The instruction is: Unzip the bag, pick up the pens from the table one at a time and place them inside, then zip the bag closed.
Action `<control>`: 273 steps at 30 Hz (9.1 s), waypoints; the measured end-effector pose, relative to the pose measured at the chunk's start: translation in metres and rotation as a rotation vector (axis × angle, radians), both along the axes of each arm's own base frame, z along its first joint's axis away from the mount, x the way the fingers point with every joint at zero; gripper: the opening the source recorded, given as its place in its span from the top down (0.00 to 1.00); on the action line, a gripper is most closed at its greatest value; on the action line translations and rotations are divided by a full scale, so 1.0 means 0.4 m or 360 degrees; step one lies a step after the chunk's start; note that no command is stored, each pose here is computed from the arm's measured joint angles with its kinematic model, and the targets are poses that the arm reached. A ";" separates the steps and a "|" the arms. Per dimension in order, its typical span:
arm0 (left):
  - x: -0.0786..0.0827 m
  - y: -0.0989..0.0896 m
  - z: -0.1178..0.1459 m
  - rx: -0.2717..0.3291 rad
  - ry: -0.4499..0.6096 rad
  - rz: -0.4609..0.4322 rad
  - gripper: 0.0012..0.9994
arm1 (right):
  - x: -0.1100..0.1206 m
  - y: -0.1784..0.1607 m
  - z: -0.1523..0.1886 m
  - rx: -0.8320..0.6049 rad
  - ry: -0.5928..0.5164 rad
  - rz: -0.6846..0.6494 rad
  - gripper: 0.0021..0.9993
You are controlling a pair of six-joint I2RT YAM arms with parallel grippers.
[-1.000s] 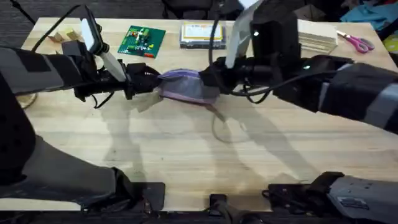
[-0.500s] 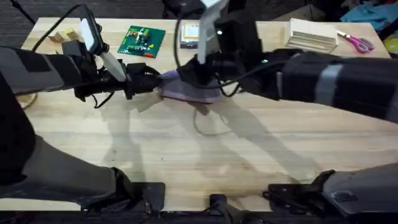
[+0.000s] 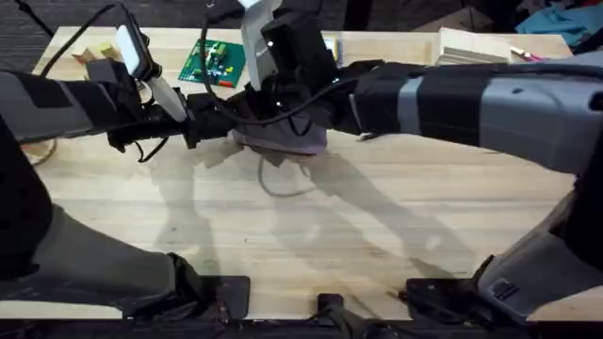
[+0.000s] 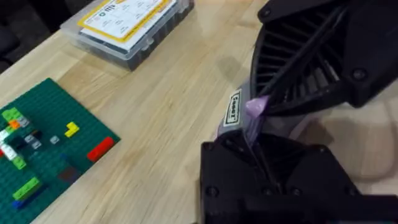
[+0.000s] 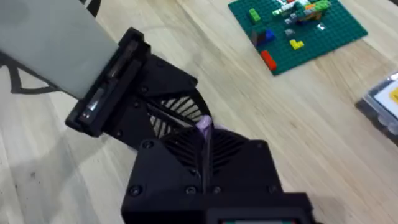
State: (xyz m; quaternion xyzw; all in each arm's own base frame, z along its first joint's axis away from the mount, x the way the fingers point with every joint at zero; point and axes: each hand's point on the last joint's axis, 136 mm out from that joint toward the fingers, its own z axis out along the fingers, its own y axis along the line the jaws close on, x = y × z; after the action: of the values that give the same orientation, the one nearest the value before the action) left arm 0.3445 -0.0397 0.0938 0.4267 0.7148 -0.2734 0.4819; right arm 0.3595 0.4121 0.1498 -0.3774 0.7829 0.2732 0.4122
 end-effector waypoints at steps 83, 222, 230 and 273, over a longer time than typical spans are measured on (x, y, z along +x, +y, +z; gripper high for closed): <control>-0.005 -0.013 0.024 -0.0074 -0.0022 -0.0031 0.01 | -0.047 -0.262 0.199 -0.0278 0.0068 -0.0154 0.00; -0.159 0.052 0.204 -0.0067 0.0116 0.0270 0.01 | -0.031 -0.451 0.203 -0.0561 0.0131 -0.0160 0.00; -0.159 0.052 0.204 -0.0067 0.0116 0.0270 0.01 | -0.012 -0.576 0.202 -0.0505 0.0375 -0.0603 0.00; -0.158 0.053 0.204 -0.0065 0.0111 0.0270 0.01 | -0.073 -0.949 0.099 -0.0068 0.0817 -0.1905 0.00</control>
State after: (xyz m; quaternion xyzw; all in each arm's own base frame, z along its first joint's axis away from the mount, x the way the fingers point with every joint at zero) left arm 0.2814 -0.0186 0.1754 0.3448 0.7591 -0.2607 0.4867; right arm 0.3303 0.0325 0.1894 0.1931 0.9366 0.0623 0.2855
